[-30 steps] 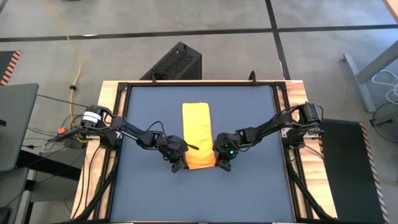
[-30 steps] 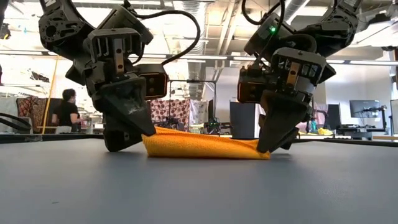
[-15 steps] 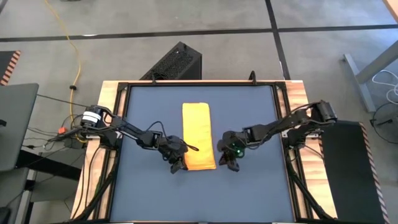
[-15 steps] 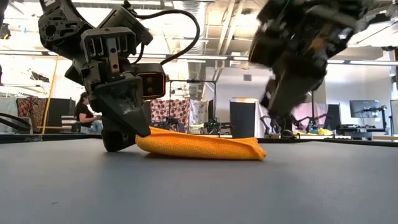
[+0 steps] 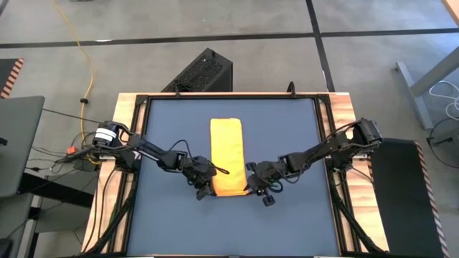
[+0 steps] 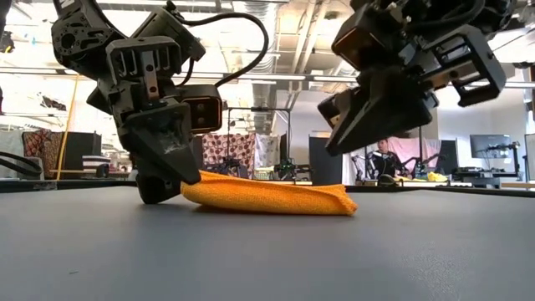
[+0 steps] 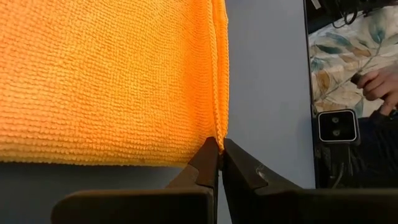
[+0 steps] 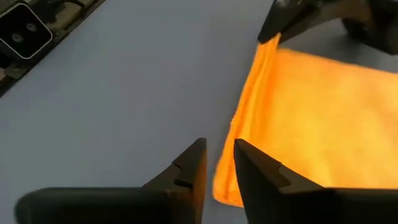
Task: Roll towel
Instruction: Roll the yellow microfiber towel
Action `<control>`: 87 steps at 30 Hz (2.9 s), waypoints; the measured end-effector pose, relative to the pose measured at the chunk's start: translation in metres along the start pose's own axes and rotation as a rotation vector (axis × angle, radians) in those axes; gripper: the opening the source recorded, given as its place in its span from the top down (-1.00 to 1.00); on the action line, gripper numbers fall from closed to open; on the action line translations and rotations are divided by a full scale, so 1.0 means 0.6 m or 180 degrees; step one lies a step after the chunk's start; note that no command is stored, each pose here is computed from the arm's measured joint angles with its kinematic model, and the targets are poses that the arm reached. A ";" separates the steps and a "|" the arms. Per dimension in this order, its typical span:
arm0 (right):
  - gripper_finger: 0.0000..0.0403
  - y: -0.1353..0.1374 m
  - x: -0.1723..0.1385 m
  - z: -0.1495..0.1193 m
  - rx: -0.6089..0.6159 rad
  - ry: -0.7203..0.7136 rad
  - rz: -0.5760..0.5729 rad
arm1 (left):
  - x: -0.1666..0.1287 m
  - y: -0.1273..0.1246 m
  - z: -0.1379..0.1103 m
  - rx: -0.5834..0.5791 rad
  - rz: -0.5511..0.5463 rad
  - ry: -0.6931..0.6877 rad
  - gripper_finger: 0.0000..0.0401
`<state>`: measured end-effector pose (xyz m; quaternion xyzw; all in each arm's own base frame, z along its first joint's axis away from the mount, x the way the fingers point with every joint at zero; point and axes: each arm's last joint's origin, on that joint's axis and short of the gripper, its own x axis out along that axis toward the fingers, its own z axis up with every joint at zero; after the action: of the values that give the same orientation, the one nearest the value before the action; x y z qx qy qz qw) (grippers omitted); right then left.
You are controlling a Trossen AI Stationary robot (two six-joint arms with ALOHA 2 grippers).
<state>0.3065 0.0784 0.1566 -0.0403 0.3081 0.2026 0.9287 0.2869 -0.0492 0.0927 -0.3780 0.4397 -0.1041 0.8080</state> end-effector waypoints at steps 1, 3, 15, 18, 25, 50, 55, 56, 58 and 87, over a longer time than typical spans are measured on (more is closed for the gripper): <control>0.39 0.003 0.004 -0.001 0.0020 -0.0018 0.0028 | 0.000 0.000 0.000 0.0003 -0.0005 0.0005 1.00; 0.31 0.009 0.014 -0.003 -0.0005 -0.0060 0.0068 | 0.000 0.000 0.000 0.0017 -0.0004 0.0010 1.00; 0.21 0.019 0.045 0.000 0.0070 -0.0212 -0.0149 | 0.000 0.000 -0.002 0.0118 -0.0041 0.0080 1.00; 0.21 0.023 0.046 -0.006 0.0217 -0.0113 -0.0193 | 0.000 0.000 -0.002 0.0141 -0.0048 0.0093 1.00; 0.23 0.022 0.046 -0.010 0.0245 -0.0022 -0.0387 | 0.000 0.000 -0.002 0.0150 -0.0047 0.0093 1.00; 0.29 0.016 0.066 -0.044 0.0440 0.0116 -0.0361 | 0.000 0.000 -0.001 0.0047 0.0026 -0.0007 1.00; 0.49 0.012 0.066 -0.047 0.0588 0.0171 -0.0367 | 0.001 0.000 -0.001 0.0063 0.0052 -0.0035 1.00; 0.55 0.012 0.066 -0.048 0.0614 0.0186 -0.0362 | 0.001 0.000 -0.001 0.0079 0.0049 -0.0030 0.99; 0.68 0.012 0.065 -0.049 0.0647 0.0203 -0.0345 | 0.001 0.000 -0.002 0.0155 0.0032 0.0001 0.96; 0.93 -0.080 0.044 -0.056 0.2353 0.0137 0.0156 | -0.087 -0.134 -0.060 0.3600 0.1832 -0.0803 0.61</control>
<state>0.3265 0.0369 0.1116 0.3010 0.3808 0.0990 0.8687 0.2409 -0.0974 0.1705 0.2297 0.3025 -0.0536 0.9235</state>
